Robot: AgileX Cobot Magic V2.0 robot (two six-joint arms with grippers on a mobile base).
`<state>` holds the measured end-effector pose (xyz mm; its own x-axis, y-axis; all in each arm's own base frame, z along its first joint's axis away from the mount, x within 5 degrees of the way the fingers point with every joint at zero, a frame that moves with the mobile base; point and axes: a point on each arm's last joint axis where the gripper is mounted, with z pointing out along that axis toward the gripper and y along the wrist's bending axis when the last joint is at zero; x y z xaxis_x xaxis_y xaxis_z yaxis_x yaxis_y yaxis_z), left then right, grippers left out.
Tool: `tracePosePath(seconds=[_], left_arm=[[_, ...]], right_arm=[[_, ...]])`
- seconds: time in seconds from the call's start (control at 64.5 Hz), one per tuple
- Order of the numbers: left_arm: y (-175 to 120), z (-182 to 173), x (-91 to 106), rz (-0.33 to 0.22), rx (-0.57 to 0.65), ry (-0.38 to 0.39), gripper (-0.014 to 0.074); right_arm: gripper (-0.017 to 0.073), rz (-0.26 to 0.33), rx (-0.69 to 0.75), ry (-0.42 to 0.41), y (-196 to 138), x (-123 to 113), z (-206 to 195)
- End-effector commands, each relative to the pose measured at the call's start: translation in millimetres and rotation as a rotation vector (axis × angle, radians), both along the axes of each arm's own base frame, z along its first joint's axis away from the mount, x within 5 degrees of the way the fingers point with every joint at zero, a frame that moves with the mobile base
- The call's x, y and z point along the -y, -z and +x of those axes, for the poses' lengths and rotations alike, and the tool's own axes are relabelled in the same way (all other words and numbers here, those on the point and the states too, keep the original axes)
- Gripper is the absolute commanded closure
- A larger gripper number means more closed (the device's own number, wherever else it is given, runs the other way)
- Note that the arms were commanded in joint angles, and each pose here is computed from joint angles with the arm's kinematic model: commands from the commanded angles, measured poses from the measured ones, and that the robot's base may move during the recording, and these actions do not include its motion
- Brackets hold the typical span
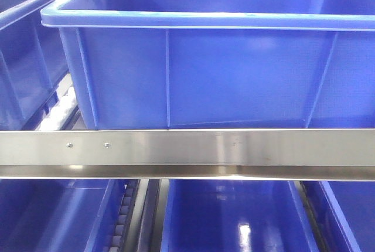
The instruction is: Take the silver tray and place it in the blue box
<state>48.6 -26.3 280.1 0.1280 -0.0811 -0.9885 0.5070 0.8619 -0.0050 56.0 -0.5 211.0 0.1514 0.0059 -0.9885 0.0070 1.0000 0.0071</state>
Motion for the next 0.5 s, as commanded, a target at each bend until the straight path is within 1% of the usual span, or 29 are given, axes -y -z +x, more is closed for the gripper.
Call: tracePosePath(seconds=[0.0, 0.047, 0.062, 0.093, 0.109, 0.124, 0.14, 0.155, 0.186, 0.233, 0.295, 0.326, 0.341, 0.372, 0.403, 0.481], left_arm=[[-11, -2, 0.5, 0.003, 0.044, 0.012, 0.0657], [-8, 0, -1.8, 0.007, 0.009, -0.019, 0.0657], [-7, 1, -2.3, -0.001, -0.005, -0.024, 0.0657], [-6, 1, -4.1, -0.035, -0.050, -0.036, 0.0657], [-5, 1, -5.1, -0.071, -0.091, -0.040, 0.0657], [-4, 0, -6.4, -0.126, -0.142, -0.040, 0.0657], [-3, 0, -7.2, -0.163, -0.179, -0.039, 0.0657], [-3, -1, -8.6, -0.211, -0.229, -0.043, 0.0657], [-1, -4, -11.4, -0.263, -0.281, -0.054, 0.0657], [1, -8, -16.5, -0.280, -0.302, -0.094, 0.0657], [4, -13, -22.2, -0.301, -0.289, -0.136, 0.0657], [5, -18, -25.0, -0.338, -0.275, -0.148, 0.0657], [6, -18, -24.8, -0.348, -0.282, -0.157, 0.0657], [7, -17, -24.4, -0.348, -0.288, -0.174, 0.0657], [8, -16, -23.3, -0.330, -0.291, -0.186, 0.0658], [14, -15, -18.2, -0.247, -0.269, -0.193, 0.0664]], right_arm=[[0.0510, -0.001, 0.104, 0.007, -8, 0, -3], [0.0510, -0.001, 0.104, 0.007, -8, 0, -3], [0.0510, -0.001, 0.104, 0.007, -8, 0, -3], [0.0510, -0.001, 0.104, 0.007, -8, 0, -3], [0.0510, -0.001, 0.104, 0.007, -8, 0, -3], [0.0510, -0.001, 0.104, 0.007, -8, 0, -3], [0.0510, -0.001, 0.104, 0.007, -8, 0, -3], [0.0510, -0.001, 0.104, 0.007, -8, 0, -3], [0.0510, -0.001, 0.104, 0.007, -8, 0, -3], [0.0510, -0.001, 0.104, 0.007, -8, 0, -3], [0.0510, -0.001, 0.104, 0.007, -8, 0, -3], [0.0510, -0.001, 0.104, 0.007, -8, 0, -3], [0.0510, -0.001, 0.104, 0.007, -8, 0, -3], [0.0510, -0.001, 0.104, 0.007, -8, 0, -3], [0.0510, -0.001, 0.103, 0.007, -8, 0, -3], [0.0510, -0.001, 0.105, 0.007, -8, 0, -3]])
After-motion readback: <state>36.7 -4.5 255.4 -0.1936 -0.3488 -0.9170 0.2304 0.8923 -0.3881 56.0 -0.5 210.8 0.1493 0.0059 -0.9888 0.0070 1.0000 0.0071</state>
